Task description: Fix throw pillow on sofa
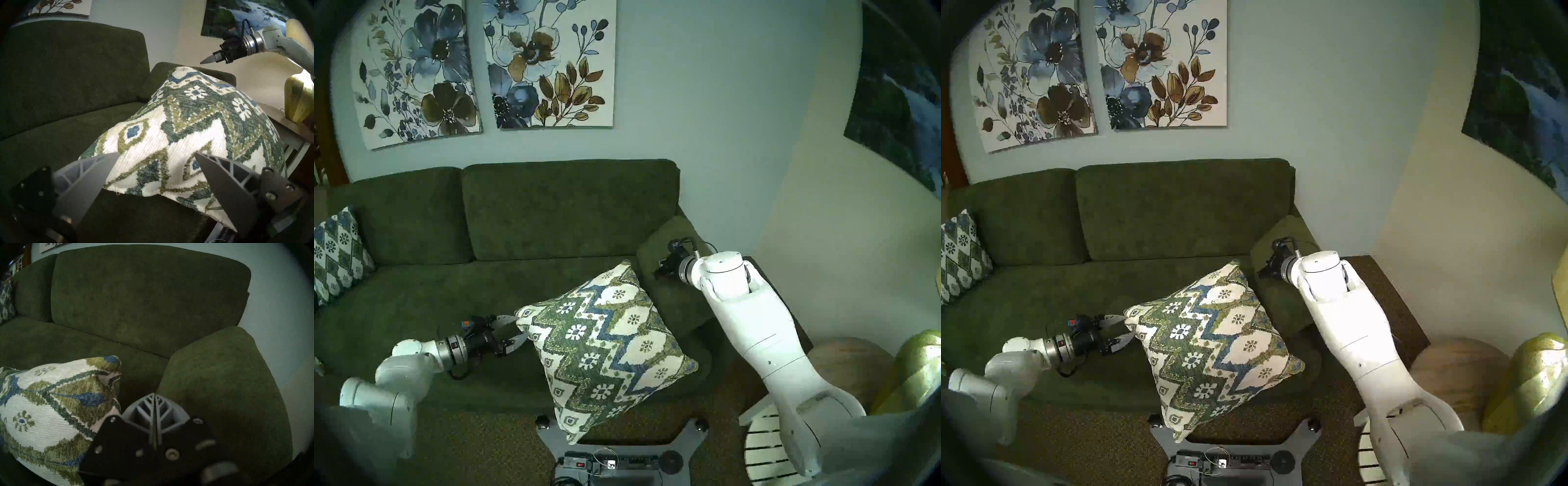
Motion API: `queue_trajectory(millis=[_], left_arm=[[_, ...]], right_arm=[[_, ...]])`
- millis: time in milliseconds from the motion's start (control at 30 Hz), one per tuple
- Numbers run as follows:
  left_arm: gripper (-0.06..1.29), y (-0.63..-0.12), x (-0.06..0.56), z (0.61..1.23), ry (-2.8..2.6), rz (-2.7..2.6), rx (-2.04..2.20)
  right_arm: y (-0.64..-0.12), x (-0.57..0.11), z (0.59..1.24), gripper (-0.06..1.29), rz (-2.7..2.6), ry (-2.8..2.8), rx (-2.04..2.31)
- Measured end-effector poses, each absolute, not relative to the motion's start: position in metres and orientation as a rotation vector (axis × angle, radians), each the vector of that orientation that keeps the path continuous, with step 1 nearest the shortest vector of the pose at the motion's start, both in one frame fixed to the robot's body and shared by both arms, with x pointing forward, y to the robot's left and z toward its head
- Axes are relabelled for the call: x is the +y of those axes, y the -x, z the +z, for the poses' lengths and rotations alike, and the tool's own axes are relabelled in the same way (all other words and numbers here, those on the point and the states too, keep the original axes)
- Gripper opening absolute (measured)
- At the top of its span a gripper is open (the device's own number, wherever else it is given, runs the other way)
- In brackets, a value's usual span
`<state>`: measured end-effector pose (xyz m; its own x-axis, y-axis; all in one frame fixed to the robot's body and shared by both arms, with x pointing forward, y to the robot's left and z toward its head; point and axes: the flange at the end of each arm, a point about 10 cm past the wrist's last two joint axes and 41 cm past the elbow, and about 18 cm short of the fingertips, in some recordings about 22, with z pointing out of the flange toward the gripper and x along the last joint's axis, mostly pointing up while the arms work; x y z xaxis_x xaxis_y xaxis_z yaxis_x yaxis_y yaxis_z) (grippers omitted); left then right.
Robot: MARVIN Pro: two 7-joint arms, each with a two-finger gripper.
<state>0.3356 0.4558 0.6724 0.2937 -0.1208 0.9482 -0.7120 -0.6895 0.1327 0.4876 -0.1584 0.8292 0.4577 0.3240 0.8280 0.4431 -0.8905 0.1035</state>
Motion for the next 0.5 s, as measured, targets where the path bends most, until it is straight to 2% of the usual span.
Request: queue_trajectory(millis=[500], left_arm=[[1.21,-0.34,0.447,0.678,-1.971,1.395,-0.765]], right_arm=[[-0.449,-0.144,0.841,-0.04,-1.378,2.515,-0.775]])
